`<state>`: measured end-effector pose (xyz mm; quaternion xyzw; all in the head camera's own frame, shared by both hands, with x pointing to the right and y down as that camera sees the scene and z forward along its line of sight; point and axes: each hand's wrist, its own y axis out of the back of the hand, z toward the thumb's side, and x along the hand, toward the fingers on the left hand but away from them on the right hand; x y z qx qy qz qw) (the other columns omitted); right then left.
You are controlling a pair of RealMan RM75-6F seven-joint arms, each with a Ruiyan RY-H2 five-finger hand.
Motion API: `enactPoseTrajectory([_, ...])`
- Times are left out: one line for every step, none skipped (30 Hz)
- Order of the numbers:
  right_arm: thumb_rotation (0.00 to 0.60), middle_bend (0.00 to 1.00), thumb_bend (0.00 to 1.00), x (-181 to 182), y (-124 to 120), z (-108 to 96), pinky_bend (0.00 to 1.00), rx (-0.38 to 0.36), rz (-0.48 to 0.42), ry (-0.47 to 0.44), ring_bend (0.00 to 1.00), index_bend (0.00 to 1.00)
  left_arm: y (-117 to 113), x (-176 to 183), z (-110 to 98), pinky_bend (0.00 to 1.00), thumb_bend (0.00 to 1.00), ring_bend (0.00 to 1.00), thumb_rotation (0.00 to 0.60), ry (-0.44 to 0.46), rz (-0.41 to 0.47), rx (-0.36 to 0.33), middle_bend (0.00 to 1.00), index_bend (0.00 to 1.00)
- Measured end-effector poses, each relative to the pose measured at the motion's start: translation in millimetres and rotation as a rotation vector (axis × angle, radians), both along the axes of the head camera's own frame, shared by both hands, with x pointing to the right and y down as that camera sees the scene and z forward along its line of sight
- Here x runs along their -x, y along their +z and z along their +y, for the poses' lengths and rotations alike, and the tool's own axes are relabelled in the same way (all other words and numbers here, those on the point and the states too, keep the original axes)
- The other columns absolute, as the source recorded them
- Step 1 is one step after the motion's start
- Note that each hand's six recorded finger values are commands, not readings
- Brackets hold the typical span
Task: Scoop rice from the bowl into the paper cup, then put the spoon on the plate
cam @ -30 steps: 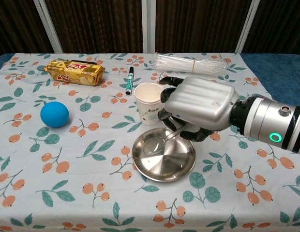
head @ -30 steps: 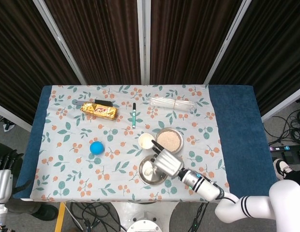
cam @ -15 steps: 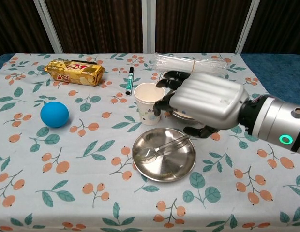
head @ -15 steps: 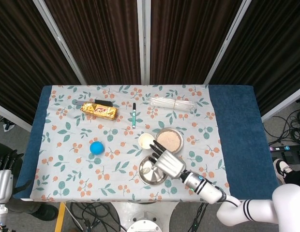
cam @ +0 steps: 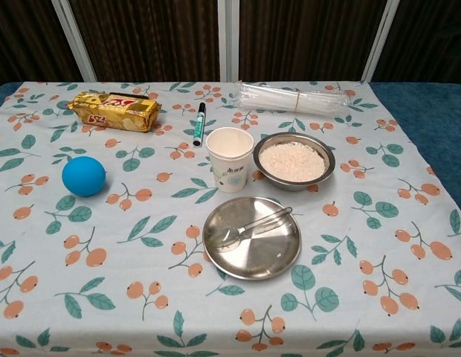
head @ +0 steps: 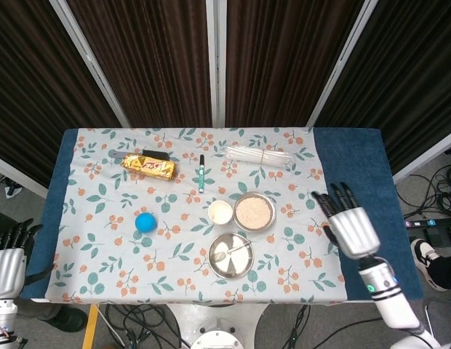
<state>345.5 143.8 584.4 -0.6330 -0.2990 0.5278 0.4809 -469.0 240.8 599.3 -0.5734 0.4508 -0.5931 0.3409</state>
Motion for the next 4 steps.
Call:
enactPoseTrajectory([0.6, 0.13, 0.28, -11.4, -4.1, 5.8, 0.0, 0.004, -0.008, 0.039, 0.0, 0.02, 0.1, -1.2, -1.5, 0.15, 0.13, 0.13, 0.6, 0.003, 0.002, -0.002, 0.21, 0.24])
enactPoseTrajectory([0.6, 0.13, 0.28, -21.9, -8.0, 11.9, 0.0, 0.006, -0.017, 0.076, 0.0, 0.02, 0.1, -2.8, -2.9, 0.15, 0.13, 0.13, 0.6, 0.007, 0.003, -0.004, 0.21, 0.24])
enactPoseTrajectory([0.6, 0.13, 0.28, -34.4, -13.3, 19.8, 0.0, 0.008, -0.029, 0.118, 0.0, 0.02, 0.2, -4.1, -3.7, 0.15, 0.13, 0.13, 0.6, 0.009, 0.004, -0.006, 0.21, 0.24])
enactPoseTrajectory([0.6, 0.13, 0.28, -42.8, -17.2, 25.7, 0.0, 0.006, -0.039, 0.146, 0.0, 0.02, 0.4, -5.4, -4.4, 0.15, 0.13, 0.13, 0.6, 0.012, 0.006, -0.007, 0.21, 0.24])
